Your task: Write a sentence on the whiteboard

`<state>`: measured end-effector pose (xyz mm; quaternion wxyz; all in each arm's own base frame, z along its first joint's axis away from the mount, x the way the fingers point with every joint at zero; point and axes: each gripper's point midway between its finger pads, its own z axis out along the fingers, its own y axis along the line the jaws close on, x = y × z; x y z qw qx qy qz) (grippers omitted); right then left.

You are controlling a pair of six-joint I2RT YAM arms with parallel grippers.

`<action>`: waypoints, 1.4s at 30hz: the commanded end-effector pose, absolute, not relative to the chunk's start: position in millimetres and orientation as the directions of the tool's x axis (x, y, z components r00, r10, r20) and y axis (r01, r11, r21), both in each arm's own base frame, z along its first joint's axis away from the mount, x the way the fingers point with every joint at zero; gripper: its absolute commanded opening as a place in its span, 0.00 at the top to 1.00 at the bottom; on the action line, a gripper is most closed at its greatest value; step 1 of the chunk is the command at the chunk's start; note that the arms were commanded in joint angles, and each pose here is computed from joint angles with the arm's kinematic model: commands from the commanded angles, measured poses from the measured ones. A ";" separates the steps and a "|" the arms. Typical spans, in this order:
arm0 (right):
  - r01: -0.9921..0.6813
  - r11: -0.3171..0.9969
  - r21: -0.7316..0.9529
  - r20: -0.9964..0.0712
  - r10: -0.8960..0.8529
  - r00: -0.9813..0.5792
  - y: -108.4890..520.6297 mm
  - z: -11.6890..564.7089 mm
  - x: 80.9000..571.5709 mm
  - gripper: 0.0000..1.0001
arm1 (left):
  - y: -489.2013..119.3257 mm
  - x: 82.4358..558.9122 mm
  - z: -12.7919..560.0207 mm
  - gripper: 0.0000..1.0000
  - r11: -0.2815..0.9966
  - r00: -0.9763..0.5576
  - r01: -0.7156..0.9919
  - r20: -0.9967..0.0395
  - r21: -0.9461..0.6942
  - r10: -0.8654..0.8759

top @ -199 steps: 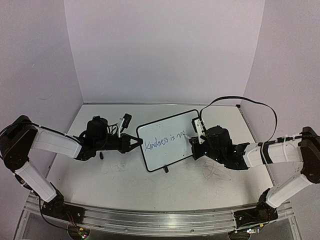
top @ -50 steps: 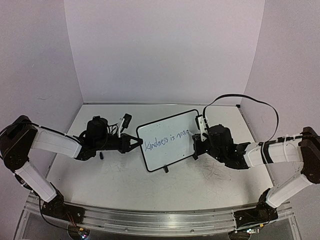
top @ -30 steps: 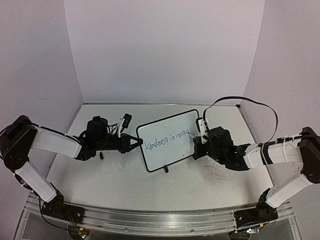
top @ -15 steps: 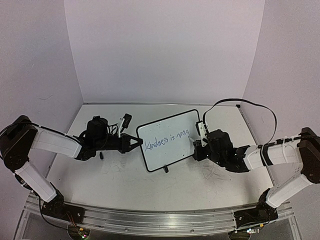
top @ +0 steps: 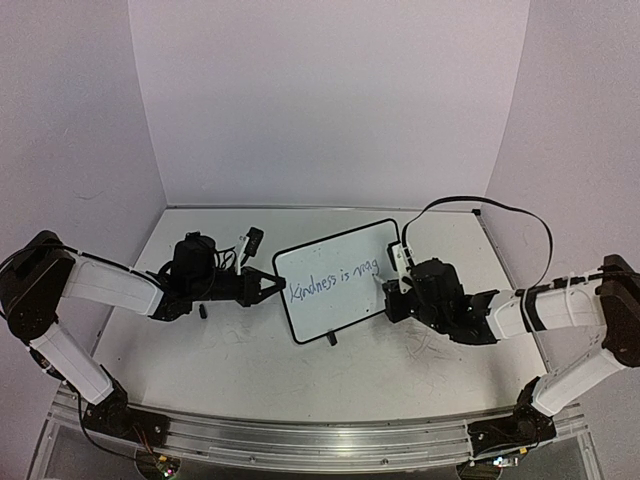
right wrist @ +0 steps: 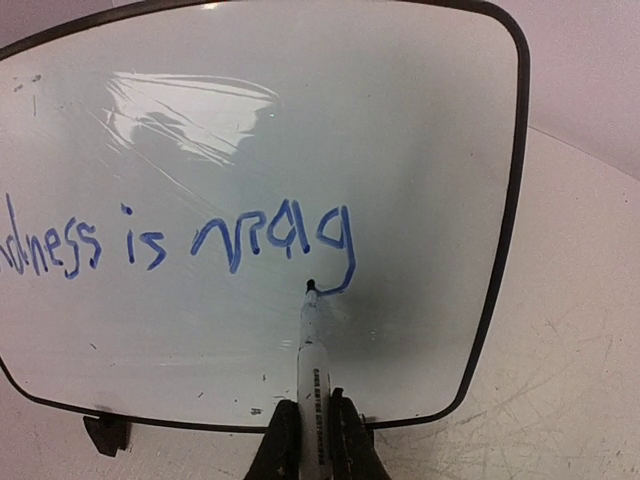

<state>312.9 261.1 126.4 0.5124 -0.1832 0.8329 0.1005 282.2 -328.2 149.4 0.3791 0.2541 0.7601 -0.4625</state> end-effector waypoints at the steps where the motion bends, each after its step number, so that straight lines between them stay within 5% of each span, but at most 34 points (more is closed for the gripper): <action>1: -0.365 0.931 0.009 -0.927 -0.129 -0.352 249.4 162.3 314.5 1.00 | -326.7 283.6 144.2 1.00 0.462 -0.578 0.740 -0.813 -0.488 0.066; 42: -0.349 0.937 -0.004 -0.939 -0.124 -0.321 248.1 173.9 342.7 1.00 | -326.7 282.8 143.7 1.00 0.460 -0.579 0.740 -0.812 -0.490 0.068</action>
